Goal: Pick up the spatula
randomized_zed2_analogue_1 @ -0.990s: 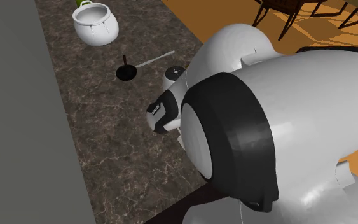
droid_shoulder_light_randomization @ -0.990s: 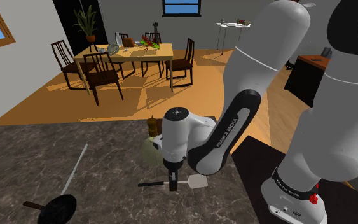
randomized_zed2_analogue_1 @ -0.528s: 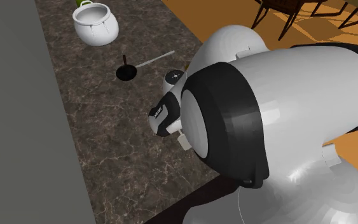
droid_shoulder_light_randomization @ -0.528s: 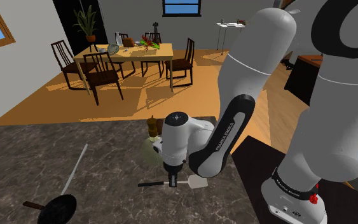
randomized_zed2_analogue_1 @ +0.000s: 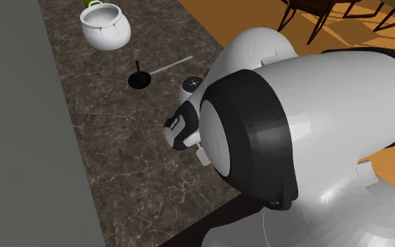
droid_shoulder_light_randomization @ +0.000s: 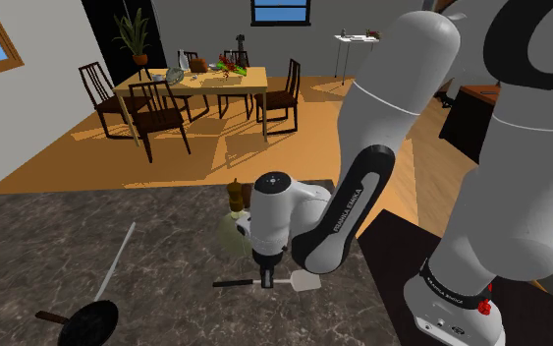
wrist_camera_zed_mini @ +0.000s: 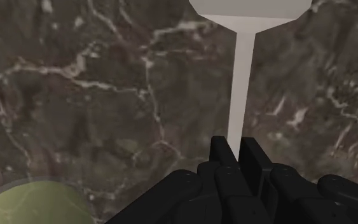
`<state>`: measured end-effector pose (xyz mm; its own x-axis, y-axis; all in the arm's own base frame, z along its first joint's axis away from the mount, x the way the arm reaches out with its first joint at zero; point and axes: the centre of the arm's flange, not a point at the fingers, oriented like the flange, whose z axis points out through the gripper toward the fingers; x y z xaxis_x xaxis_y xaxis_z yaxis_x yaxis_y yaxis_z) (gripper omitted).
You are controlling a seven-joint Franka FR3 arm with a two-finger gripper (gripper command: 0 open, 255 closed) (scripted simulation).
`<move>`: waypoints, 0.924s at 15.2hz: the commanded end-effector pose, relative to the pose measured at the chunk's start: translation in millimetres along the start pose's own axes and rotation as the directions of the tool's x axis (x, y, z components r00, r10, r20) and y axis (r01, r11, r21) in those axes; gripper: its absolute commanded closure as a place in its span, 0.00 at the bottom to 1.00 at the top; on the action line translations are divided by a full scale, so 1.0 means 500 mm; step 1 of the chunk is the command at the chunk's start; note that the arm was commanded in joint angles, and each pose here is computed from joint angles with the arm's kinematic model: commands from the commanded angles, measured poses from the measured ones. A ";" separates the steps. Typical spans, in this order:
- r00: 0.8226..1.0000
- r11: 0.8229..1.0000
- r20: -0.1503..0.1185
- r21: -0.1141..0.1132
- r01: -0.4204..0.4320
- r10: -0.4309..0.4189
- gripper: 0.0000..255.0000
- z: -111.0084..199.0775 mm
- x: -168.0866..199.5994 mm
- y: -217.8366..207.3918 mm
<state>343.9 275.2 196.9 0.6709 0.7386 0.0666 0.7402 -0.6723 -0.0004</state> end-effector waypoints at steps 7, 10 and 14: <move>1.000 1.000 0.000 0.000 0.000 0.000 1.00 -0.078 0.005 0.000; 1.000 1.000 0.000 0.000 0.000 0.000 1.00 -0.110 0.007 0.000; 1.000 1.000 0.000 0.000 0.000 0.000 1.00 -0.152 0.009 0.000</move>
<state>343.5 275.2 267.3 0.6710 0.7384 0.0667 0.7401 -0.6725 -0.0001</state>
